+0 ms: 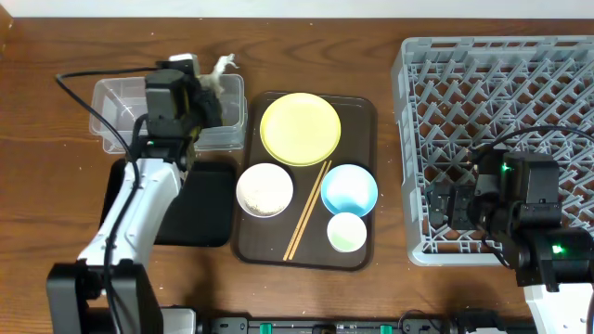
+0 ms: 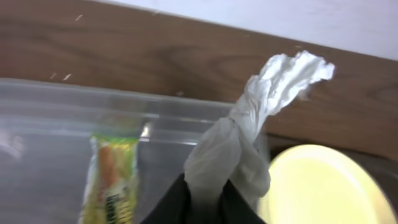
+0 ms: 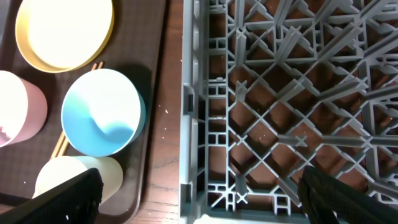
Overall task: Sort waste into correct bins and load items into the dishwasher rack
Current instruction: 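Carry the tissue with the left gripper and release it into the clear bin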
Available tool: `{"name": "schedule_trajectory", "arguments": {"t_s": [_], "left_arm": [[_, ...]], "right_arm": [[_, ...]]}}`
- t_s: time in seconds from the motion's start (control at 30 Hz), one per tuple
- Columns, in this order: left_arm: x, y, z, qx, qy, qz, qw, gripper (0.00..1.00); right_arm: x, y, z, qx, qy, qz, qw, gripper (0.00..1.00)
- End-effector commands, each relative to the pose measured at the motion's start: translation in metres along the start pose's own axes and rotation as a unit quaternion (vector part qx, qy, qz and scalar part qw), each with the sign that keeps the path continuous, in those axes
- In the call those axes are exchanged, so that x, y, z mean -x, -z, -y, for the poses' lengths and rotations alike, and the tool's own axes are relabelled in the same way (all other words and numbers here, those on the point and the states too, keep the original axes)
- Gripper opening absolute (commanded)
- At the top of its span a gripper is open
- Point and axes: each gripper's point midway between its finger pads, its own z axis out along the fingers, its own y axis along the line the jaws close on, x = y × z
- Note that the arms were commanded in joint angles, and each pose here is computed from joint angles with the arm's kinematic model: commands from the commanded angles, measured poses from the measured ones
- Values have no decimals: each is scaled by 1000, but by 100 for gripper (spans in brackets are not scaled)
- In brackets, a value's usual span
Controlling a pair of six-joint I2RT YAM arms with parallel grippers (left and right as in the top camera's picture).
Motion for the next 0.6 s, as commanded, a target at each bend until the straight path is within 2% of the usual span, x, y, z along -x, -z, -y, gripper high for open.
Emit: {"name": "schedule_trajectory", "arguments": {"t_s": [0.0,0.07,0.13,0.27,0.4,0.5,0.57], "left_arm": [[-3,-9,-20,23,10,-8,1000,28],[-3,-10,-28,30,15,-10,999,47],[0,-7,-32,33,18,-5,999,60],[-1,9,-28,29,19,-14,999,58],[-26,36,-11,23,10,-71,997,58],[-58,66,6,17,2,-134,991,79],[-77,89,17,16,23,-170,985,83]], "right_arm": [[5,5,-5,7,-1,9,1000,99],[5,5,-5,7,-1,9,1000,99],[5,5,-5,7,-1,9,1000,99],[5,5,-5,7,-1,9,1000,99],[5,5,-5,7,-1,9,1000,99],[4,5,-4,6,-1,7,1000,99],[2,5,-4,6,-2,3,1000,99]]}}
